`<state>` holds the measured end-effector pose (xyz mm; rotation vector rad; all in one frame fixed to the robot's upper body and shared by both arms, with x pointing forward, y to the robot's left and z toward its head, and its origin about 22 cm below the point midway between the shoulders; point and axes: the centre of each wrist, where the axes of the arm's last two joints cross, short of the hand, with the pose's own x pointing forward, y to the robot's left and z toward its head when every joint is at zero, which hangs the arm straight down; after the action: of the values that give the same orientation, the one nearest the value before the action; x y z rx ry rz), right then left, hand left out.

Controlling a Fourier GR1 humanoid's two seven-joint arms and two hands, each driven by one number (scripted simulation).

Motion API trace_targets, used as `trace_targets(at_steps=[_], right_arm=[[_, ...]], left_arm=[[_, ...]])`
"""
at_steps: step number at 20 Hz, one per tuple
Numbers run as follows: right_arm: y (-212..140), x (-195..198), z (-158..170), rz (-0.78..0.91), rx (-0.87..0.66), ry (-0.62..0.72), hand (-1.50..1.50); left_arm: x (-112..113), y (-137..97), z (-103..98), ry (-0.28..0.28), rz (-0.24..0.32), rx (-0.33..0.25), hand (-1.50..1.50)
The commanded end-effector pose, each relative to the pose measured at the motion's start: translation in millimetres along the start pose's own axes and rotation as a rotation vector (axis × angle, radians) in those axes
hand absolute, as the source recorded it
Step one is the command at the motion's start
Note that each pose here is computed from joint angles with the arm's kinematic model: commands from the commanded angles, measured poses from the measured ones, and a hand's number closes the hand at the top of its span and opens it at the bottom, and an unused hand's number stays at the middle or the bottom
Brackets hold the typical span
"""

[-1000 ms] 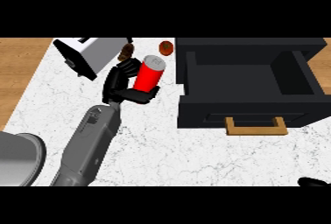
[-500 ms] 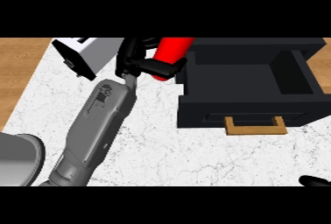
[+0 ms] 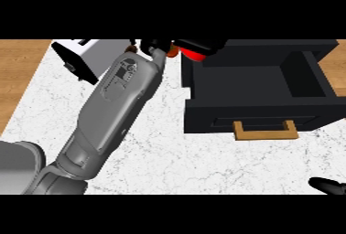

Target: Pick up the can, place it into the drawer and close the drawer

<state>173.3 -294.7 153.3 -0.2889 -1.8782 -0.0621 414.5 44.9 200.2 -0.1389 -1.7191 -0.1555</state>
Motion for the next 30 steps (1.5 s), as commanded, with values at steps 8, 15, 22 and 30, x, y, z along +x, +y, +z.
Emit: trace_targets(at_steps=[8, 15, 22, 30], right_arm=[[12, 4, -5, -0.004, 0.039, -0.014, -1.5], [14, 14, -2, -0.008, 0.016, -0.033, -1.5], [7, 13, -20, -0.007, 0.047, -0.031, -1.5], [6, 8, -28, 0.006, 0.072, -0.055, -1.5]], left_arm=[[48, -51, -23, 0.045, -0.054, 0.008, 1.5], [52, -62, -28, 0.036, -0.114, 0.019, 1.5], [51, -59, -37, 0.037, -0.132, 0.09, 1.5], [33, -54, -38, 0.022, -0.152, 0.206, -1.5]])
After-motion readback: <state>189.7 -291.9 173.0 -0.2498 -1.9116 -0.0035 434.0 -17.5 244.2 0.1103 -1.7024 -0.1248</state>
